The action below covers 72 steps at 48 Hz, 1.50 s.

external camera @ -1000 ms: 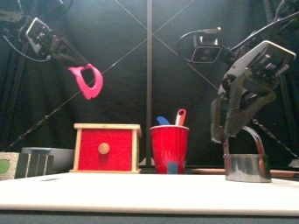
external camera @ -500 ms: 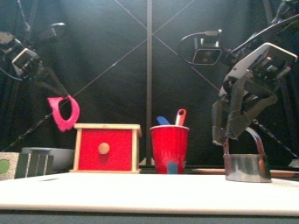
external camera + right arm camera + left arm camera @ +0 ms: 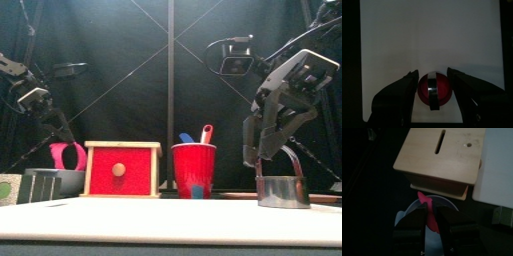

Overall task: Get the cutter from the drawer then cut the dough then place the extra dough in the bowl
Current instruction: Cut the dough

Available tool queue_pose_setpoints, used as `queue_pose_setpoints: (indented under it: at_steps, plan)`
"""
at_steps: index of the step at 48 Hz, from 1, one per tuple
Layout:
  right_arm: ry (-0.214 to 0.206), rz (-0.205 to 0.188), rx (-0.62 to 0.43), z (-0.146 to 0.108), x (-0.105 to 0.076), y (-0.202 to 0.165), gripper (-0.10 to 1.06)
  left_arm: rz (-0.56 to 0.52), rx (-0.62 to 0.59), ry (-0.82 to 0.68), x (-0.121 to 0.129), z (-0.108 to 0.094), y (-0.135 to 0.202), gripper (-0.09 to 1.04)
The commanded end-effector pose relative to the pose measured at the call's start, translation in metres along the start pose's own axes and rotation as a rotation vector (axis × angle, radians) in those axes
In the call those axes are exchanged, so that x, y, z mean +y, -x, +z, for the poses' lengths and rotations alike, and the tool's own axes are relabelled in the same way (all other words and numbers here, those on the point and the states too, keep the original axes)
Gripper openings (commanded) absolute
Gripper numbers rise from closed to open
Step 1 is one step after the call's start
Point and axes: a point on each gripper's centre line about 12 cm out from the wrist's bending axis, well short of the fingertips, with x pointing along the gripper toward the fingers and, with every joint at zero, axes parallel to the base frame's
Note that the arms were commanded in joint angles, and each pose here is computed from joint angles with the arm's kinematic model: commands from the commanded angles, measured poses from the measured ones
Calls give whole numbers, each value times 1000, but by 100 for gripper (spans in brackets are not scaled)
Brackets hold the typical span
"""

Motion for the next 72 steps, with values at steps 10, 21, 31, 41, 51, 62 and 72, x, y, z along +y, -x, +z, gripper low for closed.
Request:
queue_pose_setpoints:
  at_steps: [10, 21, 31, 41, 51, 62, 72]
  plan:
    - [-4, 4, -35, 9, 0, 4, 84, 37, 2, 158, 11, -5, 0, 73]
    - [-4, 4, -37, 10, 1, 4, 84, 34, 19, 253, 10, -15, -1, 88]
    - [1, 2, -45, 13, 0, 5, 84, 42, -64, 251, 12, 2, 2, 88]
    - [-3, -9, -91, 25, -6, 10, 84, -54, -325, 109, -17, 59, 18, 87]
    - [16, -8, -241, 45, -10, 18, 84, -125, -599, -1, -50, 84, 34, 87]
    - [23, -3, -381, 58, -14, 28, 84, -188, -741, -27, -74, 83, 41, 87]
    - [31, 12, -528, 66, -14, 34, 84, -240, -694, -29, -91, 79, 28, 87]
